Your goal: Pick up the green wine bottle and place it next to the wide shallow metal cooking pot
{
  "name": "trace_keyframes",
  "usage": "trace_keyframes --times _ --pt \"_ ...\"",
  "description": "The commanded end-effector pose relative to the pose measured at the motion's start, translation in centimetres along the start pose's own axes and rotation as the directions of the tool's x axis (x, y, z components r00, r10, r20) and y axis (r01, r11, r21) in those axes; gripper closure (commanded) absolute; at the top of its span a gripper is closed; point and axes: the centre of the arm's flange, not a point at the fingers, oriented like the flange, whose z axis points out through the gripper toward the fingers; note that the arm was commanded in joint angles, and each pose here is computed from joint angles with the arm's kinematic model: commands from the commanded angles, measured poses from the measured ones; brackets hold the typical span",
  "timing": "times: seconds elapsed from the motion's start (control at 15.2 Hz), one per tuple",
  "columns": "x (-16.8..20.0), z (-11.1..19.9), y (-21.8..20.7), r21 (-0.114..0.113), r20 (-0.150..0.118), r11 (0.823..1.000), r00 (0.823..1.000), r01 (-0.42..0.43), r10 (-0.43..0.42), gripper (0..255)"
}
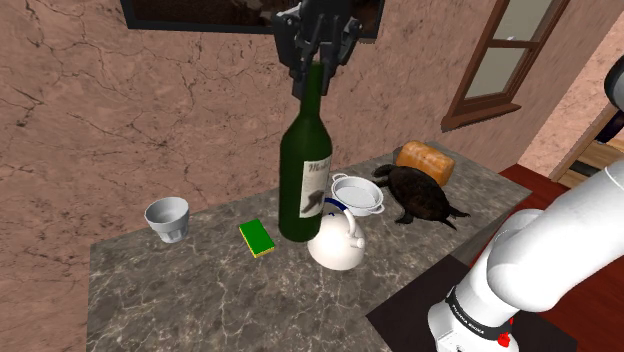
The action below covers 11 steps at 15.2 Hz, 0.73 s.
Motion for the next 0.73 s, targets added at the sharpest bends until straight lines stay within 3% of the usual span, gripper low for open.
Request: trace_keyframes --times 0.0,0.66 --pt "0.1 -1.2 0.0 0.0 0.0 1.0 1.0 0.0 0.0 255" --pt "0.6 -6.4 0.0 0.0 0.0 1.0 1.0 0.0 0.0 255"
